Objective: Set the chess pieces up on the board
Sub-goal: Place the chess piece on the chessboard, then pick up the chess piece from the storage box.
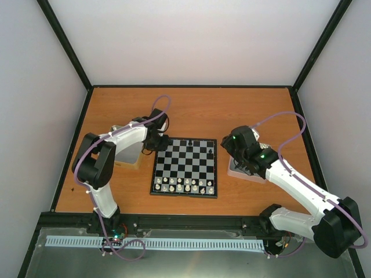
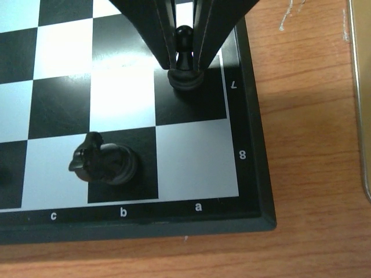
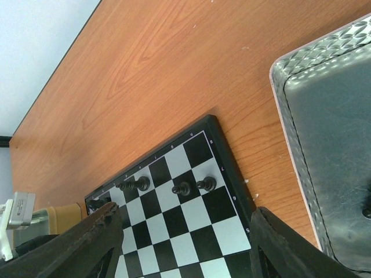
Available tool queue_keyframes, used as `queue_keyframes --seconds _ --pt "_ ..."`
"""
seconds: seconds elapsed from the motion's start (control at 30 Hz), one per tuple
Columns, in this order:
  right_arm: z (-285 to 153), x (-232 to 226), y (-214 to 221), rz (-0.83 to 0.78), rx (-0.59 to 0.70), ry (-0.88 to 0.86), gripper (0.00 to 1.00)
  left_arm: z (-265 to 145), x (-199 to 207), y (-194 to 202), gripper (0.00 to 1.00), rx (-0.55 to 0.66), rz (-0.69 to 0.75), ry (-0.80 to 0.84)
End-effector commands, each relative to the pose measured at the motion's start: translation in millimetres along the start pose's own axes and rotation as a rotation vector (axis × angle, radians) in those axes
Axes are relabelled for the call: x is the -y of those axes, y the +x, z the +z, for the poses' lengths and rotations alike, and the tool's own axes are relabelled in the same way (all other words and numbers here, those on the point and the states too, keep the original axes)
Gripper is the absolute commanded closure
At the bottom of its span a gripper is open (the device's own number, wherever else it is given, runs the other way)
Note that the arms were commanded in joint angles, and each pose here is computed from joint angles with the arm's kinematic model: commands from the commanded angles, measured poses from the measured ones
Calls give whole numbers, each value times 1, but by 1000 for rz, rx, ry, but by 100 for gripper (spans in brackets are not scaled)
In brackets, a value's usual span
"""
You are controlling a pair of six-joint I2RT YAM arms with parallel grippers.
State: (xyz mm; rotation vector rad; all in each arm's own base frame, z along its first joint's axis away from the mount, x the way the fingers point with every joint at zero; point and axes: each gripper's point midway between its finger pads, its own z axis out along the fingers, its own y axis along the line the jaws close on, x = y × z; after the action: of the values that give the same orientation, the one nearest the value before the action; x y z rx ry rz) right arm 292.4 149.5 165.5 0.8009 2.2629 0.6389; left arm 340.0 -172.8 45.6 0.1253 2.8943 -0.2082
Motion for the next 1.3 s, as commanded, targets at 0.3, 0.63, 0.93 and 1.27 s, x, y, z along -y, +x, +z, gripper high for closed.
queue_keyframes --seconds 0.3,0.63,0.93,1.27 --pt "-2 9 -2 1 15 21 40 -2 -3 -2 86 -11 21 -11" --pt "-5 13 -6 -19 34 43 40 -16 0 -19 71 44 26 -13" --pt "-4 56 -23 -163 28 195 40 -53 7 -32 65 191 47 47" --pt "20 128 -23 -272 -134 418 47 -134 38 -47 53 481 107 266"
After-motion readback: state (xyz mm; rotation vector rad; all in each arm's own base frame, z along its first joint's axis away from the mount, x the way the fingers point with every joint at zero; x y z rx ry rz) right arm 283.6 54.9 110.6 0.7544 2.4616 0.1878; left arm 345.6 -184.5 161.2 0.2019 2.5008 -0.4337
